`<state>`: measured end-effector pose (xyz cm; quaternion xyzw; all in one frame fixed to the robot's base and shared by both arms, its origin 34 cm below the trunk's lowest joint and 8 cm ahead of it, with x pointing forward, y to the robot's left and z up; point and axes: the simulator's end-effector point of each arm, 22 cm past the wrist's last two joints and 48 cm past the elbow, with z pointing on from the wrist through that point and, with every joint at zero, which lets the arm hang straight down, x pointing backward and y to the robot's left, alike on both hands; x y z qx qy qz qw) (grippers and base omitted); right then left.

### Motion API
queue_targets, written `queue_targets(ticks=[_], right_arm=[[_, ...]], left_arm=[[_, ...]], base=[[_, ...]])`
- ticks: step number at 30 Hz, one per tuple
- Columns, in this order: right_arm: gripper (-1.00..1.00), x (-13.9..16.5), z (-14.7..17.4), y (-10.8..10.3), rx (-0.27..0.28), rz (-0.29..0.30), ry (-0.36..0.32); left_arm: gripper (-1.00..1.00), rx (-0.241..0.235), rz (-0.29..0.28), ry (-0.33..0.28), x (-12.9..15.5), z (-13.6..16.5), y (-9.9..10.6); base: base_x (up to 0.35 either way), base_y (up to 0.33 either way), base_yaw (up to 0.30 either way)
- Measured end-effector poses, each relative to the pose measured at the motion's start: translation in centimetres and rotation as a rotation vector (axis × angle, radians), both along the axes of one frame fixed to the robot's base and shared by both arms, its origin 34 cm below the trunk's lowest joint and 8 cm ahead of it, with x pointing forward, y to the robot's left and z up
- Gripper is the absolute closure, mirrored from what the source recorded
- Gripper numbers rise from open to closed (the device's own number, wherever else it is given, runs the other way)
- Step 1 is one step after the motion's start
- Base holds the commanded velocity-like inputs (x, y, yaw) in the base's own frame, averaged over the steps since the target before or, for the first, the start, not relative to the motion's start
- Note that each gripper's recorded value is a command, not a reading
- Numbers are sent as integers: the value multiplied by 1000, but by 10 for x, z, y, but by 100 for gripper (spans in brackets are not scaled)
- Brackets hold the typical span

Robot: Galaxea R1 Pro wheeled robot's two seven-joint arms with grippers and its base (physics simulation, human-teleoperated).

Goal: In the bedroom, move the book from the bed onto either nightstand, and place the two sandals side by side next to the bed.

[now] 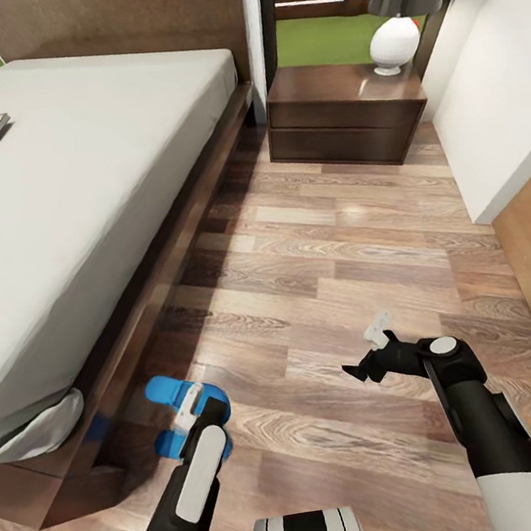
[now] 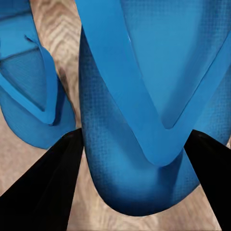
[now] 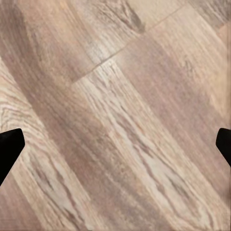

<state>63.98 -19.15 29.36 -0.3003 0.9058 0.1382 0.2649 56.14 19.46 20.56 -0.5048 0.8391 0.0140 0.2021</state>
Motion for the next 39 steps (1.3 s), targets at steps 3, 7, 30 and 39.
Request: queue_targets(ticks=[3, 7, 30, 39], right_arm=[[-100, 0, 0, 1, 0, 1, -2], [-100, -1, 1, 0, -3, 1, -2], [-100, -7, 3, 0, -11, 3, -10], [-100, -7, 2, 1, -4, 2, -7]], left_arm=[[100, -1, 3, -4, 1, 0, 0], [100, -48, 17, -11, 1, -3, -7], [100, -206, 195, -4, -17, -50, -15], [100, -181, 187, -4, -19, -53, -1]], base=[[309, 0, 0], [299, 0, 0], [26, 0, 0], [0, 0, 0]])
